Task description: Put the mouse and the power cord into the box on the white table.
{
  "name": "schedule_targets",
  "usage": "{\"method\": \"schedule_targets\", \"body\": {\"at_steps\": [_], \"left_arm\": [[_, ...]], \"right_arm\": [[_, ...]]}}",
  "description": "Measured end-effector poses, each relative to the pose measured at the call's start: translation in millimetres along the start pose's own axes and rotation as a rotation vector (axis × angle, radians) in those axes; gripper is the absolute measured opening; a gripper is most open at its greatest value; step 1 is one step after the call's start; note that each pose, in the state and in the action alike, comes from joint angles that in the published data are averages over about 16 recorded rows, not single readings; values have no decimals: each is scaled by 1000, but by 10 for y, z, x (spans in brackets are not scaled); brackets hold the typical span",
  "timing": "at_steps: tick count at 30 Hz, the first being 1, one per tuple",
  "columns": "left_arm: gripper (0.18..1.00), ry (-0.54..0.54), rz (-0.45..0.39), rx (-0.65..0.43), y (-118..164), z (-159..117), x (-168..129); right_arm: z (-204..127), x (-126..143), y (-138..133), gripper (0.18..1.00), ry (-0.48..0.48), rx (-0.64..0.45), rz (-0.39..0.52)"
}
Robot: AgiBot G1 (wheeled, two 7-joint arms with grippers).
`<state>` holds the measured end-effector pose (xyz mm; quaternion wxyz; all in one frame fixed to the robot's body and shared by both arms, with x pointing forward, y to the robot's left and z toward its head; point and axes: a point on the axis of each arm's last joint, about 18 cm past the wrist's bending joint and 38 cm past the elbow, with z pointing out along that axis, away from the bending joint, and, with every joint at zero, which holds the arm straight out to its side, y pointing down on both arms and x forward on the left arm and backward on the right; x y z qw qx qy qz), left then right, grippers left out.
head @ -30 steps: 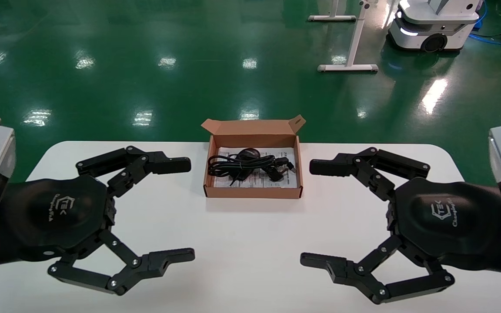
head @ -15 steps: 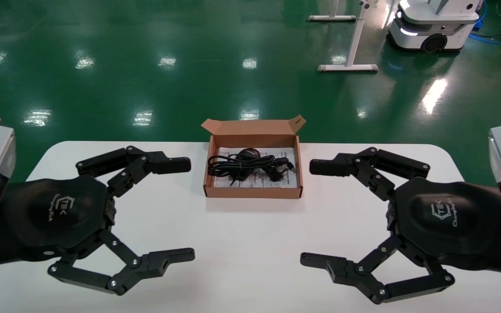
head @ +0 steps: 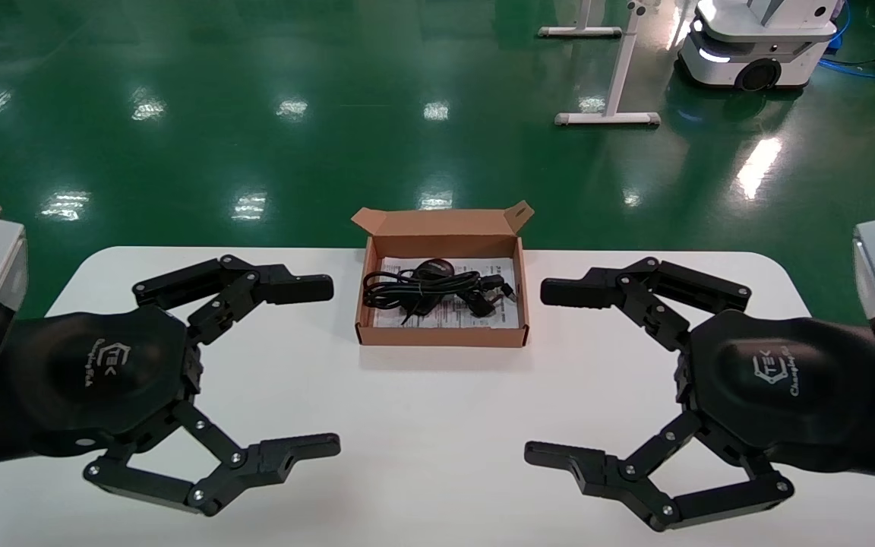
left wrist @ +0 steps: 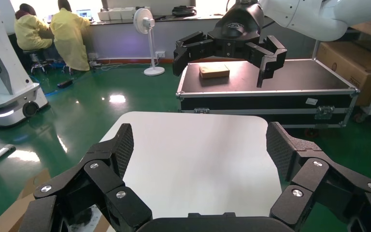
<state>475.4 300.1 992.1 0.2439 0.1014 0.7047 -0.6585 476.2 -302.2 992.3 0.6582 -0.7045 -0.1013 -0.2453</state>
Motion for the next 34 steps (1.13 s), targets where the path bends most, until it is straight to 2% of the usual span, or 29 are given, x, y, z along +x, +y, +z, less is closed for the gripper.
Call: {"method": "schedule_targets", "body": {"at_steps": [34], "left_arm": [[1000,0,0,0,0,0,0]], "right_arm": [[0,0,0,1001,0,0,0]]}}
